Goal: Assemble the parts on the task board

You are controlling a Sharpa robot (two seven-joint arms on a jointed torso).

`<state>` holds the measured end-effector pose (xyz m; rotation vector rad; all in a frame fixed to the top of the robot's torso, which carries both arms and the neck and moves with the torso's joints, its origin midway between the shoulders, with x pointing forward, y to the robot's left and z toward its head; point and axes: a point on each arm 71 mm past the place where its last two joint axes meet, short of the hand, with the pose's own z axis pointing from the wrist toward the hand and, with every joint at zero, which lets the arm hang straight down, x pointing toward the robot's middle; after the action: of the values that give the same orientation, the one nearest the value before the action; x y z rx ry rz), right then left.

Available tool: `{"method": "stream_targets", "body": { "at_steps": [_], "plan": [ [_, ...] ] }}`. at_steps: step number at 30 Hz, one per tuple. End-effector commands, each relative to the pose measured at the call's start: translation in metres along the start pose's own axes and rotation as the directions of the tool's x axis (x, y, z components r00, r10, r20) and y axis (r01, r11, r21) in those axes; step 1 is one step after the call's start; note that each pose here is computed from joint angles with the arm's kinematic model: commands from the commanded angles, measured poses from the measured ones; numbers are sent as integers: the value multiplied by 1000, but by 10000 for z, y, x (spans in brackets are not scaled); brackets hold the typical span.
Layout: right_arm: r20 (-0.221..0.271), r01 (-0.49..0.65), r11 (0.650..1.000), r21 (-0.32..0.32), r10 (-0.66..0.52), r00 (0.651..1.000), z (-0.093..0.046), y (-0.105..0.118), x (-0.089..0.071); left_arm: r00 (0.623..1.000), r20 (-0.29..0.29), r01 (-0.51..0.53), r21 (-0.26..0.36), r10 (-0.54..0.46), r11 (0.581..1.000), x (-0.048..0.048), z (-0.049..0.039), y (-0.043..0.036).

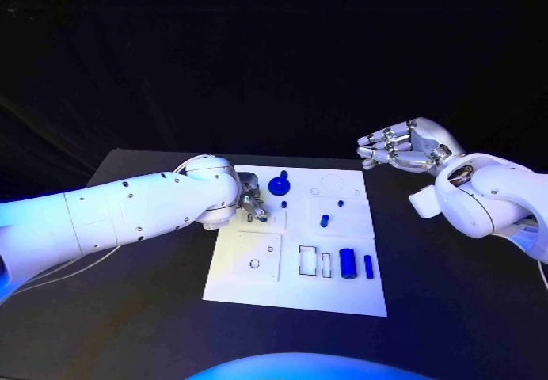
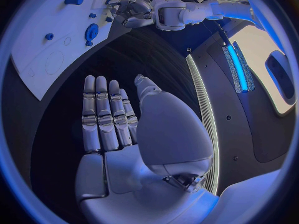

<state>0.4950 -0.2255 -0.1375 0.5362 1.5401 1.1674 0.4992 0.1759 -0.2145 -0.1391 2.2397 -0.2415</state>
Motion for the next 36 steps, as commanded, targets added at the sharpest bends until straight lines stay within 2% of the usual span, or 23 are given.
{"method": "stream_targets", "body": {
  "at_steps": [1,12,23,36],
  "plan": [
    [-18,-2,1000,-5,2,1000,0,3,20,999,-28,-23,-3,23,1000,45,6,-13],
    [-18,-3,1000,-4,2,1000,-1,2,19,999,-35,-29,-4,28,1000,50,16,-24],
    [-16,-3,1000,-4,3,1000,-7,3,15,999,-31,-26,-15,25,1000,32,41,5],
    [-16,-4,1000,-3,3,1000,-14,3,12,999,-24,-22,-19,21,1000,20,63,3]
  ]
}}
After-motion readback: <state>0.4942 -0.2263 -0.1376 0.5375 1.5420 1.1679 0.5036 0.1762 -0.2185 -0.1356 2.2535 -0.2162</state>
